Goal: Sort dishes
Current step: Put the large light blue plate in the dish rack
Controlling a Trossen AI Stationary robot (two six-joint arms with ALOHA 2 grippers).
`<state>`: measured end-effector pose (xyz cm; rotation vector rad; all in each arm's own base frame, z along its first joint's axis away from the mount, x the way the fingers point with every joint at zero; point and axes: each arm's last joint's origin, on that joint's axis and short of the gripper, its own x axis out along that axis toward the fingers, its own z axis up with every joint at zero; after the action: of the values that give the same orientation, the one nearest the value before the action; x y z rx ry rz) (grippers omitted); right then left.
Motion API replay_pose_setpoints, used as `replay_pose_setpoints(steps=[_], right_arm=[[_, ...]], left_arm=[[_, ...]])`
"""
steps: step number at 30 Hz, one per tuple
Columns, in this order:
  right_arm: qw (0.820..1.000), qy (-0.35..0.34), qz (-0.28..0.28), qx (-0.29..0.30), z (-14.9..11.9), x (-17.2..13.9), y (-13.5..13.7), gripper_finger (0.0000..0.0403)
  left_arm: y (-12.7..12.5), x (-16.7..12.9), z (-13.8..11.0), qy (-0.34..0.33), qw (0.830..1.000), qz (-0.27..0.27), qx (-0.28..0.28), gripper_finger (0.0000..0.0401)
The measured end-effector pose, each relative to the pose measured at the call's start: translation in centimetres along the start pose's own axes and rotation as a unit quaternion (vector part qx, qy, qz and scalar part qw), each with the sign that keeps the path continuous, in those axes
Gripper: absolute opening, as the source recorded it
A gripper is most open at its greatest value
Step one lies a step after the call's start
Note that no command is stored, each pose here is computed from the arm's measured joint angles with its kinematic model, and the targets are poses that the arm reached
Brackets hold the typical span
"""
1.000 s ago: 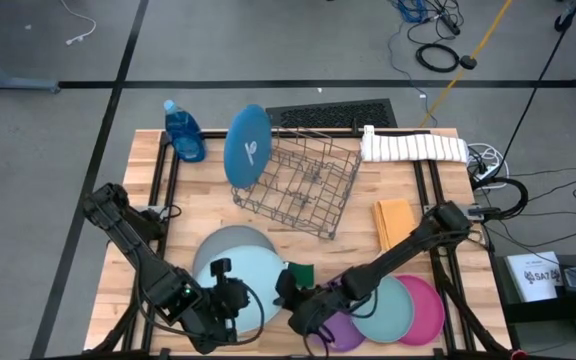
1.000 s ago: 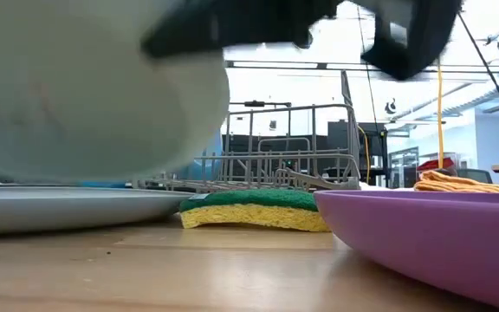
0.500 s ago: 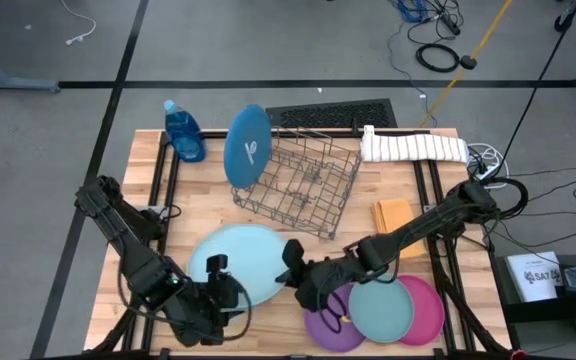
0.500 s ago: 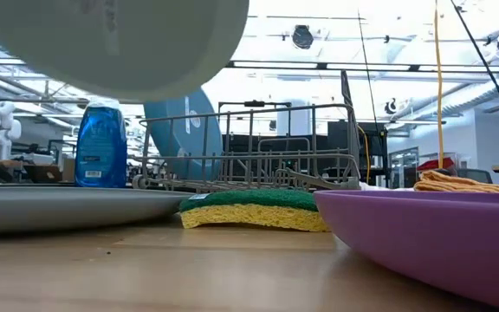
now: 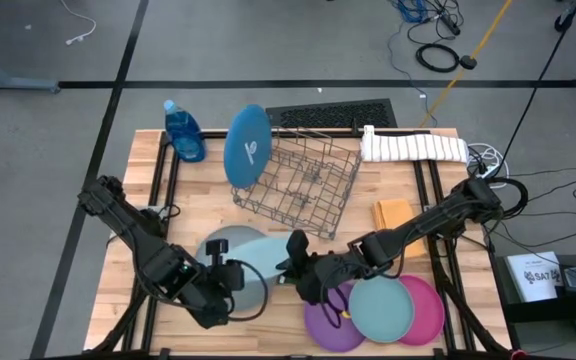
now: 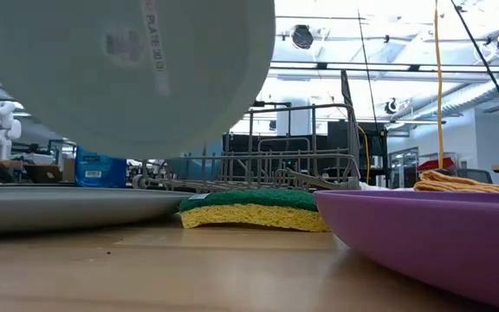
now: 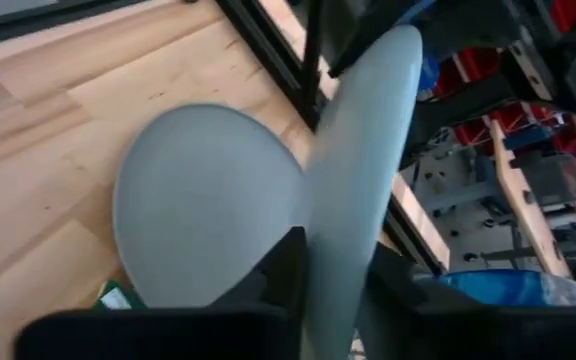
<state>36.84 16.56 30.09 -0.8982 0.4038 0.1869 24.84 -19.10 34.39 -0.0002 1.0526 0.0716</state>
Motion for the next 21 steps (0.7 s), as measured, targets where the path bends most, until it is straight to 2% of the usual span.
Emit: replay_pose_setpoints(steps=[3, 6, 12, 15, 18, 21], right_arm=[[1.000, 0.004, -0.014, 0.000, 0.1, -0.3, -0.4, 0.0098], [0.997, 0.025, -0.071, 0.007, 0.4, -1.2, -1.2, 0.0127], [0.980, 0.075, -0.182, 0.020, 1.3, -4.3, -3.1, 0.0169], [0.966, 0.122, -0.229, 0.011, 1.2, -6.2, -3.8, 0.0181], [0.954, 0.148, -0.260, 0.016, 1.2, -8.5, -4.6, 0.0183], [0.944, 0.171, -0.279, 0.034, 0.7, -10.5, -5.1, 0.0184]], left_arm=[[0.5, -0.7, 0.5, -0.001, 1.000, -0.001, -0.003, 0.0007], [1.5, -2.8, 1.4, -0.014, 1.000, 0.001, -0.009, 0.0005], [4.3, -9.7, 3.2, -0.129, 0.991, -0.012, -0.038, 0.0003], [6.5, -12.3, 3.4, -0.182, 0.980, -0.003, -0.076, 0.0002], [8.9, -13.5, 3.8, -0.223, 0.967, 0.038, -0.118, 0.0002], [10.5, -13.2, 4.8, -0.238, 0.958, 0.057, -0.148, 0.0002]])
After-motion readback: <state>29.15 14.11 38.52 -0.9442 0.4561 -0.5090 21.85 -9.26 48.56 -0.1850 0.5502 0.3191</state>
